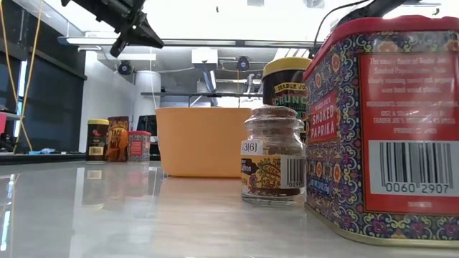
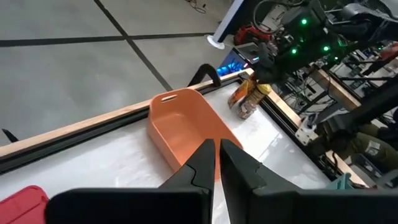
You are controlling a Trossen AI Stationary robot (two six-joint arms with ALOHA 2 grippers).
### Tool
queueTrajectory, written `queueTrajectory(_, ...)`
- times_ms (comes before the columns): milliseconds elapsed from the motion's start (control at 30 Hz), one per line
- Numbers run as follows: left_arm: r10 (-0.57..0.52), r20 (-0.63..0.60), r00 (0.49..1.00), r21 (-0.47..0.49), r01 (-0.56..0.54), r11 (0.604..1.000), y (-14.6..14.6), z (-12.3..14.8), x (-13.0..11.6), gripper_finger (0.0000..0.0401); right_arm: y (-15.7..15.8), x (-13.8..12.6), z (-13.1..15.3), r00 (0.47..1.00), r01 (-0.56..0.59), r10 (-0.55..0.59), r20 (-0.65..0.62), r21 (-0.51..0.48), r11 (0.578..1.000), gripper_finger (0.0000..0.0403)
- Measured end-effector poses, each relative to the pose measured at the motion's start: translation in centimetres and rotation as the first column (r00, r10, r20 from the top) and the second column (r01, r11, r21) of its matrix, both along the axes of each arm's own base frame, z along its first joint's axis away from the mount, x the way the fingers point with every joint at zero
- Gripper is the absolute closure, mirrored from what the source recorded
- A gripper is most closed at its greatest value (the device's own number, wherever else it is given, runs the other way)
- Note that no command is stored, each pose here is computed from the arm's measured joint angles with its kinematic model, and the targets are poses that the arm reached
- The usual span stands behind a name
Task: Sort spices by type
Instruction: Put the top right orange seasoning bag into the blue bin
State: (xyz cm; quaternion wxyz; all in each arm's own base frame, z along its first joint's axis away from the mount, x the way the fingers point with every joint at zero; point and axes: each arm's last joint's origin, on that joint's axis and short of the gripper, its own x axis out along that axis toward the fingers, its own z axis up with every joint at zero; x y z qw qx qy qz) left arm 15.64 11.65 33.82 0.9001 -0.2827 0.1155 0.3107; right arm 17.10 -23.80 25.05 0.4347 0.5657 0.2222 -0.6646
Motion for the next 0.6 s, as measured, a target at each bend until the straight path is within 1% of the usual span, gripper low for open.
queueTrajectory(133, 0.012, 0.0, 1.0, 0.0, -0.012, 1.0, 0.2, 0.0, -0.1, 0.0375, -0.5, 0.0, -0.7, 1.0, 0.003, -0.002, -0.016, 0.016, 1.0, 0.0273)
queueTrajectory(200, 0.014, 0.0, 1.0, -0.001, -0.014, 1.0, 0.2, 0.0, -0.2, 0.0372, -0.8, 0.1, -0.9, 1.0, -0.005, 0.006, -0.021, 0.009, 1.0, 0.0284)
queueTrajectory(267, 0.014, 0.001, 1.0, -0.001, -0.014, 1.0, 0.2, 0.0, -0.2, 0.0369, -0.9, 0.1, -0.9, 1.0, -0.016, 0.016, -0.021, -0.006, 1.0, 0.0307)
queueTrajectory(367, 0.014, 0.001, 1.0, -0.001, -0.014, 1.0, 0.2, 0.0, -0.2, 0.0368, -1.3, 0.2, -0.8, 0.999, -0.038, 0.037, -0.014, -0.038, 0.999, 0.0357)
queueTrajectory(433, 0.014, 0.001, 1.0, -0.001, -0.014, 1.0, 0.2, 0.0, -0.2, 0.0368, -1.4, 0.3, -0.7, 0.997, -0.079, 0.078, -0.019, -0.056, 0.995, 0.039)
queueTrajectory(533, 0.016, 0.004, 1.0, -0.005, -0.016, 1.0, 0.2, 0.0, -0.2, 0.0368, -1.7, 0.6, -0.6, 0.99, -0.137, 0.138, 0.005, -0.072, 0.988, 0.0395)
queueTrajectory(600, 0.018, 0.005, 1.0, -0.007, -0.018, 1.0, 0.2, 0.0, -0.2, 0.0368, -1.8, 0.7, -0.2, 0.979, -0.2, 0.203, 0.022, -0.104, 0.974, 0.04)
